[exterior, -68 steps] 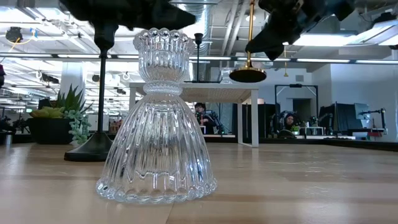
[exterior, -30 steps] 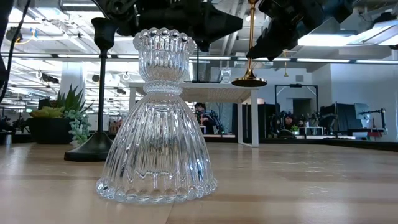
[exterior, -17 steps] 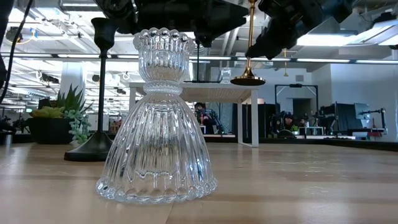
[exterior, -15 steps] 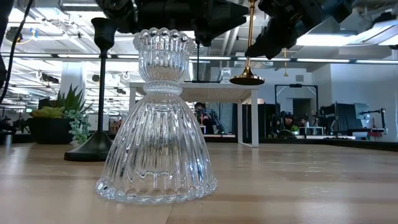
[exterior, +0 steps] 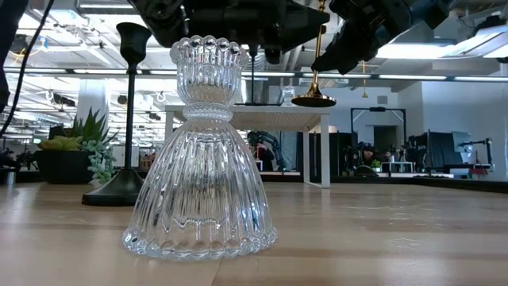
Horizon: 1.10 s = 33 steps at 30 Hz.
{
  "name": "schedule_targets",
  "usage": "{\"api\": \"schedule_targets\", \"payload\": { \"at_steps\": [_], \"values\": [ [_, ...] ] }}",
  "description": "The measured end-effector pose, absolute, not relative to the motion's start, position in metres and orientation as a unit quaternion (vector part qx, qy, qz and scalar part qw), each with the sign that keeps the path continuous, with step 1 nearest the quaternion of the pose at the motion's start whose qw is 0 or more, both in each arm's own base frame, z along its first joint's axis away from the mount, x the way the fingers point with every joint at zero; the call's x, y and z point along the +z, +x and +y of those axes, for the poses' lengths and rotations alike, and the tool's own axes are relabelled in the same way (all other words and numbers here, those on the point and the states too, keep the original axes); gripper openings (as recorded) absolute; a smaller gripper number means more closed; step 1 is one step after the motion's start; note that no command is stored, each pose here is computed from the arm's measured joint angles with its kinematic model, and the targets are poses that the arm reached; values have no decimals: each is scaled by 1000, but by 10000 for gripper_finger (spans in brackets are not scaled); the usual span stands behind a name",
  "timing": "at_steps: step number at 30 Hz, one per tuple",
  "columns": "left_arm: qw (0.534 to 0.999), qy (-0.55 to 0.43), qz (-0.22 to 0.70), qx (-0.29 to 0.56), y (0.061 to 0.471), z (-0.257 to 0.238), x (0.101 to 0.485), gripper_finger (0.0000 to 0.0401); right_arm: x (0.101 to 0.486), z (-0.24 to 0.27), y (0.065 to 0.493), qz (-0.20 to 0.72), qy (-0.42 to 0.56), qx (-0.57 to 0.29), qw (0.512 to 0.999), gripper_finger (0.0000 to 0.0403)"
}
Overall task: Pick & Place candle stick holders
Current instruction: Put the bottom gold metal candle stand on the shelf
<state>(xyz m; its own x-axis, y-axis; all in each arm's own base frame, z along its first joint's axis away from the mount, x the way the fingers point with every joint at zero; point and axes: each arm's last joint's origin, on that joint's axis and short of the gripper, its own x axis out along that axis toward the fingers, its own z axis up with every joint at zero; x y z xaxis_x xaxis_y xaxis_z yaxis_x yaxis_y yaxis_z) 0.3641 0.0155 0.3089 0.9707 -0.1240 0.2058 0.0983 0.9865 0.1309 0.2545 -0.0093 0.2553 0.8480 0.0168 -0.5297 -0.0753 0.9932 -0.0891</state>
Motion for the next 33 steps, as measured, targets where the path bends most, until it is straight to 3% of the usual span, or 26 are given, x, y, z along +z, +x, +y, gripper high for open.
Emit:
{"api": "schedule_targets", "payload": {
  "at_steps": [8, 28, 33],
  "values": [
    [990, 62, -118, -55, 365, 16, 316, 151, 255, -9, 254, 277, -55, 26, 959, 0],
    [990, 63, -116, -57, 365, 16, 315, 21, 255, -9, 255, 273, -55, 25, 960, 1],
    [990, 63, -116, -57, 365, 16, 315, 24, 255, -9, 255, 273, -55, 25, 960, 1]
  ]
}}
